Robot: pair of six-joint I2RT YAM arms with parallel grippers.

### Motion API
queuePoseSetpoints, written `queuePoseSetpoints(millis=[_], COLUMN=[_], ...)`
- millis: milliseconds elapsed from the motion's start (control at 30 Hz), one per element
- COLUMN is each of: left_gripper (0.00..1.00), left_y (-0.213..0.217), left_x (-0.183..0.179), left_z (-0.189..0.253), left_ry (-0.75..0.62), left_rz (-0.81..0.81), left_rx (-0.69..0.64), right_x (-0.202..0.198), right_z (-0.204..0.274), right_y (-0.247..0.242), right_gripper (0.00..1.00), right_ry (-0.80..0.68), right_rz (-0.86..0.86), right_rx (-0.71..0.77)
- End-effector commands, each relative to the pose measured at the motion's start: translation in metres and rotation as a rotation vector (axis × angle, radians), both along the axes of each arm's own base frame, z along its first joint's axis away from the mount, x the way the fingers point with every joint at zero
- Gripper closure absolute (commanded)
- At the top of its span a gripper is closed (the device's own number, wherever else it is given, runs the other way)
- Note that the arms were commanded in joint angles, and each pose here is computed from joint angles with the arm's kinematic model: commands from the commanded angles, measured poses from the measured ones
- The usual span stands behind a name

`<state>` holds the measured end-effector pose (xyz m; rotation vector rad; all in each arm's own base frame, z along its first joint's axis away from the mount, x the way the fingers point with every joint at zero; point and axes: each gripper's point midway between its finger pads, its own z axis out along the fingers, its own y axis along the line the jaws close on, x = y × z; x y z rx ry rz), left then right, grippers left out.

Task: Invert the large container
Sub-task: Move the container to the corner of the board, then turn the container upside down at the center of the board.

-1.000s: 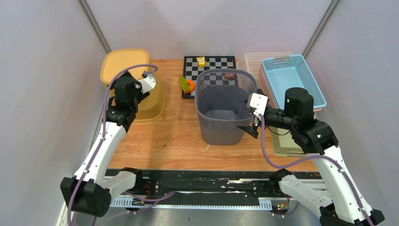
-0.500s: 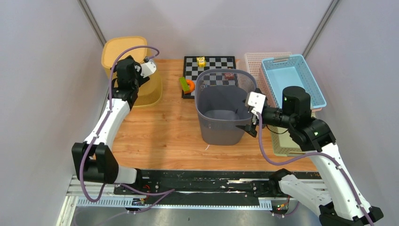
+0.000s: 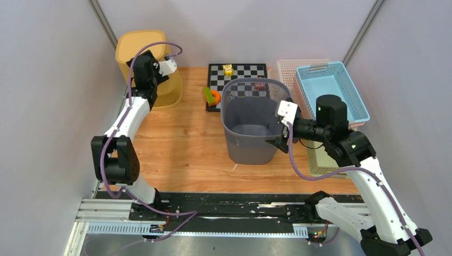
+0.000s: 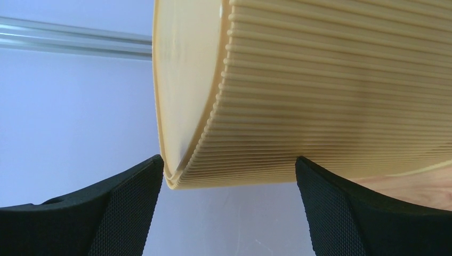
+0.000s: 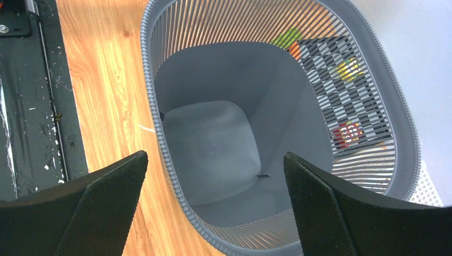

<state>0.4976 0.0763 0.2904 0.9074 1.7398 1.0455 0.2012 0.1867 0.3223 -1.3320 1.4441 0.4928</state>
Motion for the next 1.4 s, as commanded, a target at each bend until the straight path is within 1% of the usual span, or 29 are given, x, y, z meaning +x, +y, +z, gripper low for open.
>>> queuePoseSetpoints(millis=[0, 67, 133, 367, 567, 667, 767, 967, 1067, 1167, 1267, 1367], left_gripper=[0.04, 0.0, 0.0, 0.0, 0.0, 0.0, 0.0, 0.0, 0.0, 0.0, 0.0, 0.0], left_y=[0.005, 0.005, 0.022, 0.034, 0.028, 0.013, -0.009, -0.061, -0.09, -0.115, -0.129, -0.134], left_x=[0.02, 0.024, 0.025, 0.028, 0.012, -0.006, -0.034, -0.097, -0.132, -0.166, -0.191, -0.209], left_z=[0.028, 0.031, 0.033, 0.038, 0.048, 0.062, 0.078, 0.077, 0.067, 0.049, 0.028, 0.004], left_ry=[-0.109, -0.123, -0.132, -0.156, -0.182, -0.195, -0.198, -0.112, -0.041, 0.023, 0.064, 0.122], left_rz=[-0.015, -0.02, 0.006, 0.021, -0.005, -0.06, -0.146, -0.336, -0.412, -0.473, -0.478, -0.456], left_rx=[0.029, 0.045, 0.067, 0.098, 0.04, -0.053, -0.173, -0.394, -0.547, -0.706, -0.838, -0.906], right_x=[0.005, 0.006, 0.006, 0.006, 0.003, -0.004, -0.011, -0.028, -0.032, -0.034, -0.033, -0.027], right_z=[0.0, 0.0, 0.0, 0.002, 0.01, 0.018, 0.028, 0.034, 0.028, 0.013, 0.001, 0.001], right_y=[-0.002, -0.003, -0.003, -0.003, -0.005, -0.008, -0.013, -0.027, -0.035, -0.04, -0.039, -0.033], right_gripper=[0.0, 0.0, 0.0, 0.0, 0.0, 0.0, 0.0, 0.02, 0.02, 0.02, 0.03, 0.04], right_ry=[0.008, 0.007, 0.008, 0.006, -0.015, -0.038, -0.076, -0.149, -0.17, -0.144, -0.075, -0.036], right_rz=[-0.027, -0.03, -0.033, -0.035, -0.03, -0.016, -0.007, 0.009, 0.0, 0.012, 0.021, 0.025], right_rx=[0.007, 0.008, 0.007, 0.013, 0.011, -0.002, -0.011, -0.066, -0.114, -0.167, -0.194, -0.194])
